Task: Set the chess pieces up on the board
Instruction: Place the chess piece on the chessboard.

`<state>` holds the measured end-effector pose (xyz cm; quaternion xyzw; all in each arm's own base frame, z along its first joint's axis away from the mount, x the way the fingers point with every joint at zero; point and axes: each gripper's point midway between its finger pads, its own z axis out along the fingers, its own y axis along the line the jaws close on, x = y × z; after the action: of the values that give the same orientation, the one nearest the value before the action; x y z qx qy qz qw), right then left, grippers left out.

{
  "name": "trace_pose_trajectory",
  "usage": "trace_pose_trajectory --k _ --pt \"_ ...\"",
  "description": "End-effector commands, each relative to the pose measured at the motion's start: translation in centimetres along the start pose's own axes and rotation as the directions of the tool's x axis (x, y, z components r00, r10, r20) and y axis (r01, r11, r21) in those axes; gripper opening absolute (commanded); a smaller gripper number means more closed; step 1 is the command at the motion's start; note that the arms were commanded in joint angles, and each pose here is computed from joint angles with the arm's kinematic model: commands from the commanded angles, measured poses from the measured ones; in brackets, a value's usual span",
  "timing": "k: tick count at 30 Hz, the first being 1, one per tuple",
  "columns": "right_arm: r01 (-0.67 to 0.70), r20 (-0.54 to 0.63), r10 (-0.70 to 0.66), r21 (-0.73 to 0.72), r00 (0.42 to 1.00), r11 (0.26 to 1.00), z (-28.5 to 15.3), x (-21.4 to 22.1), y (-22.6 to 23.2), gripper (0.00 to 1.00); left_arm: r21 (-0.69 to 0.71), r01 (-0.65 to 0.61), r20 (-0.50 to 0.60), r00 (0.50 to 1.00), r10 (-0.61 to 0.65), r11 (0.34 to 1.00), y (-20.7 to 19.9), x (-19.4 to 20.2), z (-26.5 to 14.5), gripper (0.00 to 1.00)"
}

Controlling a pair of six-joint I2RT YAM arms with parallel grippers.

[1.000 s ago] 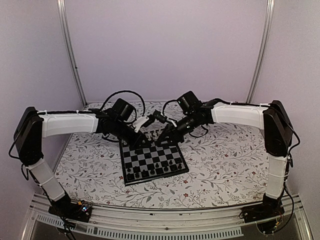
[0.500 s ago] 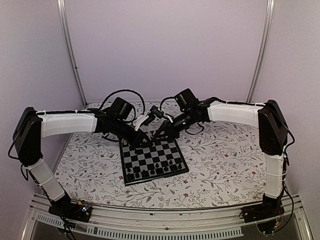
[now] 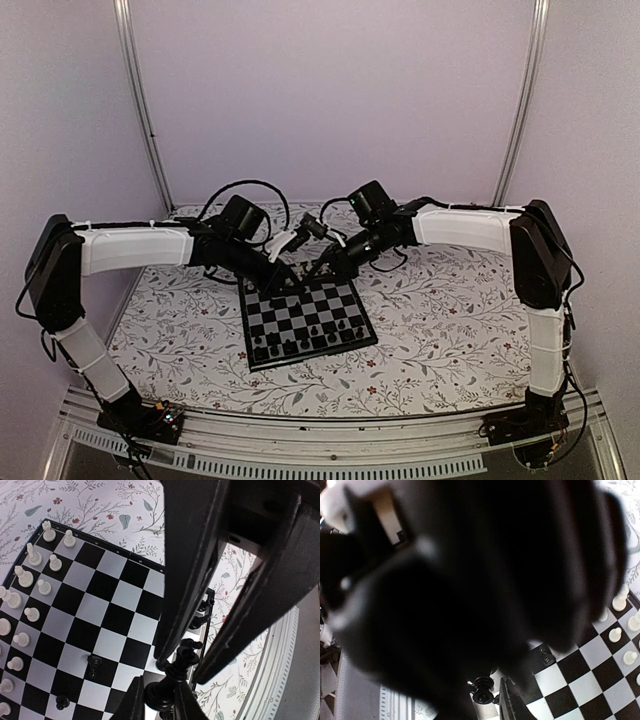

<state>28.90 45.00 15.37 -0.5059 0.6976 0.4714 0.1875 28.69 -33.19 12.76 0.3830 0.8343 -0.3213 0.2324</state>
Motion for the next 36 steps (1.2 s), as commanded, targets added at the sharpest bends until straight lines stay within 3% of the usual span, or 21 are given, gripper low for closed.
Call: trace_pose_trajectory --k 1,6,13,18,25,31,36 --pt "-0.016 0.005 0.016 -0.016 1.000 1.000 0.6 -0.1 -0.5 0.27 0.011 -0.027 0.061 0.998 0.026 1.000 -0.5 -1.4 -1.3 0.16" --pt "-0.030 0.003 0.030 -0.041 1.000 0.999 0.9 0.1 -0.5 0.25 0.012 -0.029 0.063 0.998 0.028 1.000 -0.6 -1.5 -1.4 0.16" --pt "-0.005 0.012 0.006 -0.077 1.000 0.997 0.7 -0.1 0.3 0.04 -0.012 -0.022 0.063 0.998 0.023 1.000 -0.2 -1.5 -1.5 0.22" --pt "0.050 0.006 -0.050 0.011 0.999 0.999 -0.4 0.0 0.0 0.03 -0.078 -0.012 0.073 0.997 0.018 0.997 0.8 -1.5 -2.0 0.34" --pt "0.132 0.016 -0.135 0.134 0.991 0.982 -4.0 -0.9 0.3 0.03 -0.140 -0.026 0.061 0.998 0.035 0.990 1.7 -1.4 -2.7 0.37" --pt "0.230 -0.053 -0.224 0.232 0.973 0.945 -6.0 -0.3 1.0 0.03 -0.322 -0.015 0.099 0.994 0.050 0.947 4.4 -2.5 -5.1 0.38" --pt "0.333 -0.169 -0.299 0.237 0.939 0.912 -5.8 0.9 2.6 0.03 -0.538 0.007 0.176 0.979 0.104 0.843 6.3 -6.0 -10.4 0.39"
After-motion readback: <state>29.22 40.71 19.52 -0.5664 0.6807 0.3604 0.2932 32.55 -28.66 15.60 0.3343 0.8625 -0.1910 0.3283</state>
